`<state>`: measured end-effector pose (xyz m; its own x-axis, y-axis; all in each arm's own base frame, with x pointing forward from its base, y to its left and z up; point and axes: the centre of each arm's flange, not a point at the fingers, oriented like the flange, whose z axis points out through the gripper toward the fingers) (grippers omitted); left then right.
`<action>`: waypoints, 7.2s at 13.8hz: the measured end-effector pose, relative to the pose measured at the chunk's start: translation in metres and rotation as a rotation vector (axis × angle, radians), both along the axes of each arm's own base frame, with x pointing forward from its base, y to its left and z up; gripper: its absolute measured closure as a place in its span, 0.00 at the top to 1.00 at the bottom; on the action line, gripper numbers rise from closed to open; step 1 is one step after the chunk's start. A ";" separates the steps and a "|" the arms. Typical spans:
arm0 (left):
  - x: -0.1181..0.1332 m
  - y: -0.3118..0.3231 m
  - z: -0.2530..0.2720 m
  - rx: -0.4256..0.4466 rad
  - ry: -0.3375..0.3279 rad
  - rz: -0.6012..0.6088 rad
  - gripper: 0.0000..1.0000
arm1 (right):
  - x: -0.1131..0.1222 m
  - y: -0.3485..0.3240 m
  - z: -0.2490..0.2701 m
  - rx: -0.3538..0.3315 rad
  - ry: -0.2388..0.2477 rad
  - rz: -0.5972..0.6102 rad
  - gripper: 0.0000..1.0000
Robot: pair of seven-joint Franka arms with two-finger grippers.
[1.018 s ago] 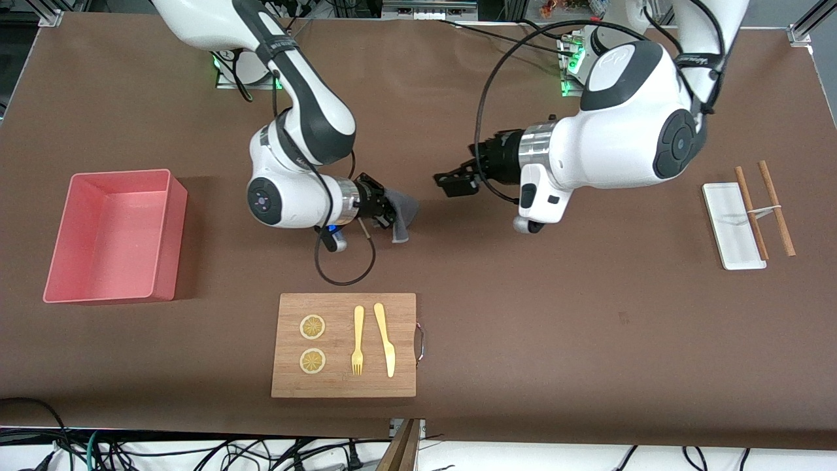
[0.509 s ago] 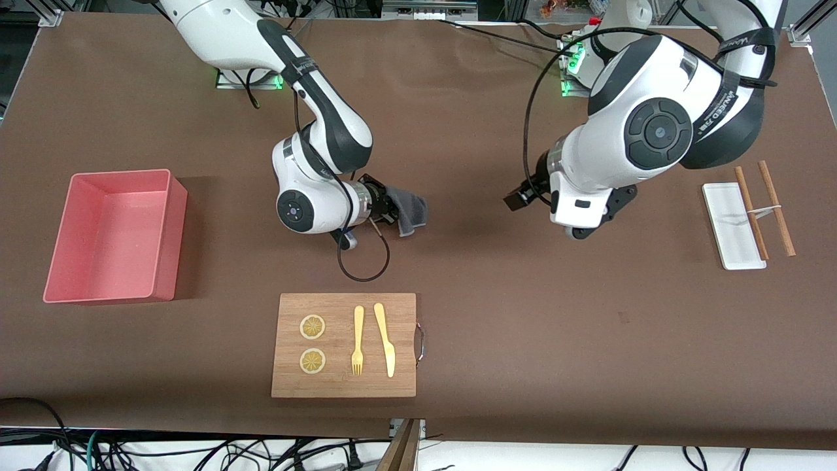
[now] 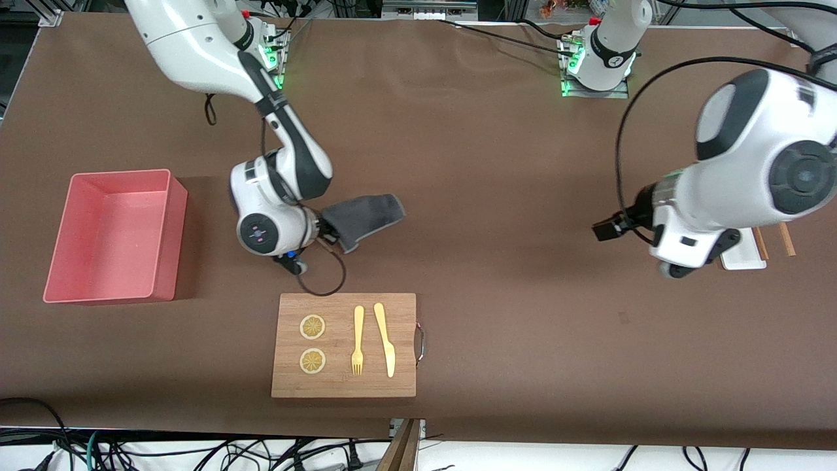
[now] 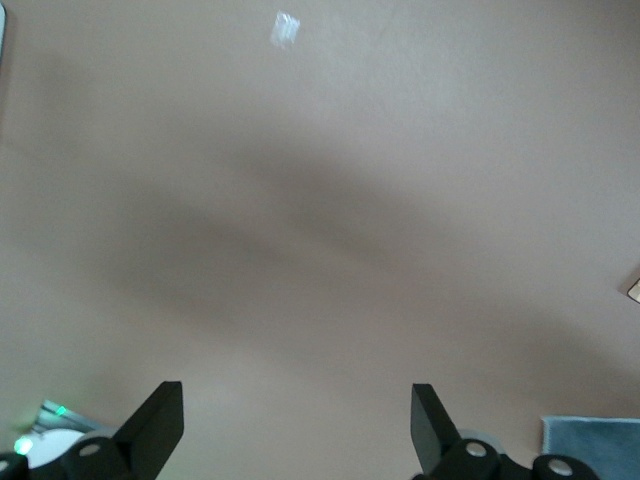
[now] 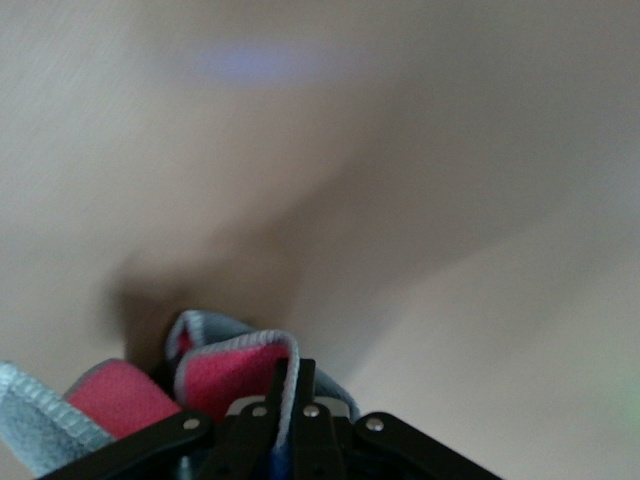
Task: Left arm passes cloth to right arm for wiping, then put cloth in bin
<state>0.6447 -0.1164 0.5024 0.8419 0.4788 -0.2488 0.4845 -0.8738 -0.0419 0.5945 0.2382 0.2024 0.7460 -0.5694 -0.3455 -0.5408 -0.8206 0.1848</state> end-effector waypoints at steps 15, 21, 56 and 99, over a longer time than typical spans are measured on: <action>-0.087 0.101 0.086 -0.074 -0.108 -0.352 1.00 | 0.019 -0.074 0.034 -0.024 -0.049 0.268 0.02; -0.072 0.094 0.101 -0.064 -0.198 -0.390 1.00 | 0.002 0.021 0.019 -0.009 -0.140 0.124 0.02; -0.079 0.053 0.116 -0.024 -0.184 -0.597 1.00 | 0.027 -0.080 0.065 0.019 -0.025 0.266 0.02; -0.082 0.027 0.113 -0.021 -0.172 -0.651 1.00 | 0.006 -0.261 0.336 0.102 -0.323 0.647 1.00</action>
<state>0.5629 -0.0895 0.6154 0.9856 -0.1432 -0.0895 -0.1430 -0.9897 0.0093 0.6010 -0.0227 0.5381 0.9959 0.0431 -0.0791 0.0435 -0.9990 0.0040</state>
